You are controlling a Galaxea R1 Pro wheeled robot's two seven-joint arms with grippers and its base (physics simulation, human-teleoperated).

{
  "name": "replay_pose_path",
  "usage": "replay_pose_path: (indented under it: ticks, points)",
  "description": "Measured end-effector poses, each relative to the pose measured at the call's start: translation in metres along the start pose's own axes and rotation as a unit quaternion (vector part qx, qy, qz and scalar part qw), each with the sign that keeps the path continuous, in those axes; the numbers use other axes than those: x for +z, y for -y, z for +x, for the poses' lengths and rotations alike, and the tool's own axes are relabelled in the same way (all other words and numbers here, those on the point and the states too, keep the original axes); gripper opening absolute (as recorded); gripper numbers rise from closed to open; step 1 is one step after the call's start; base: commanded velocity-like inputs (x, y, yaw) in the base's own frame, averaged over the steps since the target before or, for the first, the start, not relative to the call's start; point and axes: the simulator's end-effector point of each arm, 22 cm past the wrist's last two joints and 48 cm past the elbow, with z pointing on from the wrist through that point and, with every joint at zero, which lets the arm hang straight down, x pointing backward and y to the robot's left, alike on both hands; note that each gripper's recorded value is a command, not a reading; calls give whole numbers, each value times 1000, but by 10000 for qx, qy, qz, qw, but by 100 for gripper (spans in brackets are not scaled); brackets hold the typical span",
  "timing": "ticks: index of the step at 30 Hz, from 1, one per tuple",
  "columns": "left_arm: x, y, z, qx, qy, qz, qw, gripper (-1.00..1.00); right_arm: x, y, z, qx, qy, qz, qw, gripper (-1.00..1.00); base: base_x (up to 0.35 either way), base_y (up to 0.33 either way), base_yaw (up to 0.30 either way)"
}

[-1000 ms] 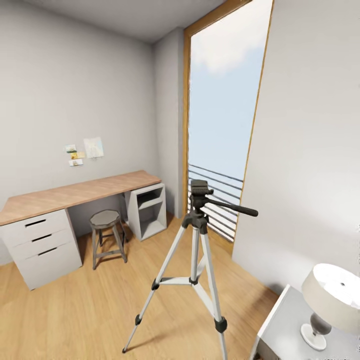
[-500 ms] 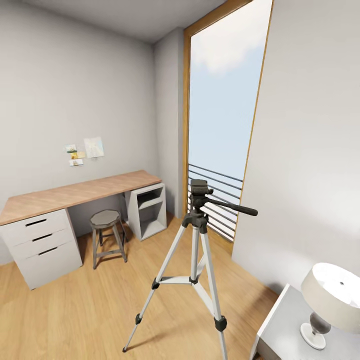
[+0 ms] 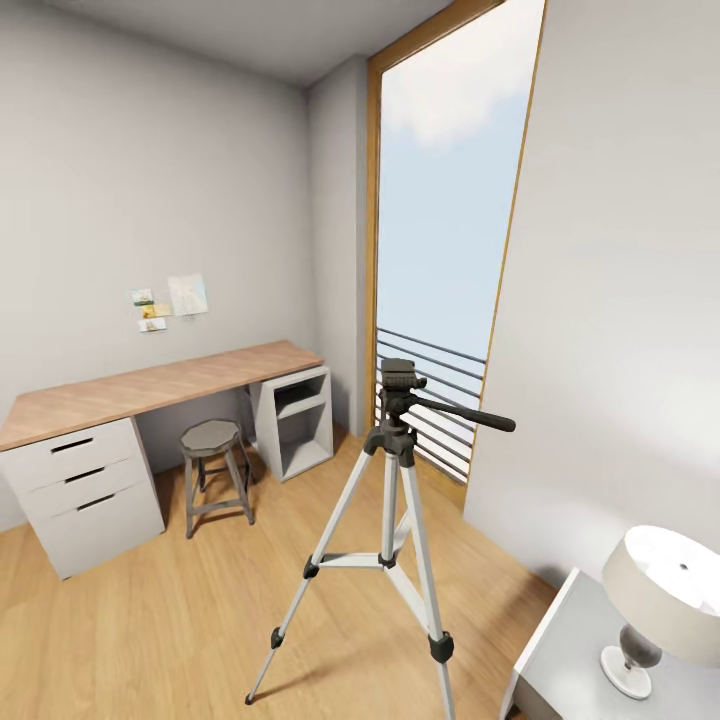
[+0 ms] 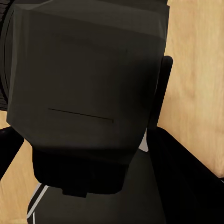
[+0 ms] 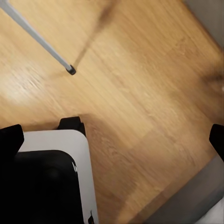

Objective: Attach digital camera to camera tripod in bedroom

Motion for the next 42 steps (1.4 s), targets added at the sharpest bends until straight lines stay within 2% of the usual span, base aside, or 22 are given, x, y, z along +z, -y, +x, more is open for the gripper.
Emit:
replay_pose_path:
  ticks: [20,42]
  points:
    - [0,-6,-7,11,48,-25,10000,-100,0,-4,-6,-26,70,-28,10000,100,0,0,0]
    - [2,-11,0,-16,-15,-100,9999,-100,2,-2,4,-9,-36,4,10000,100,0,0,0]
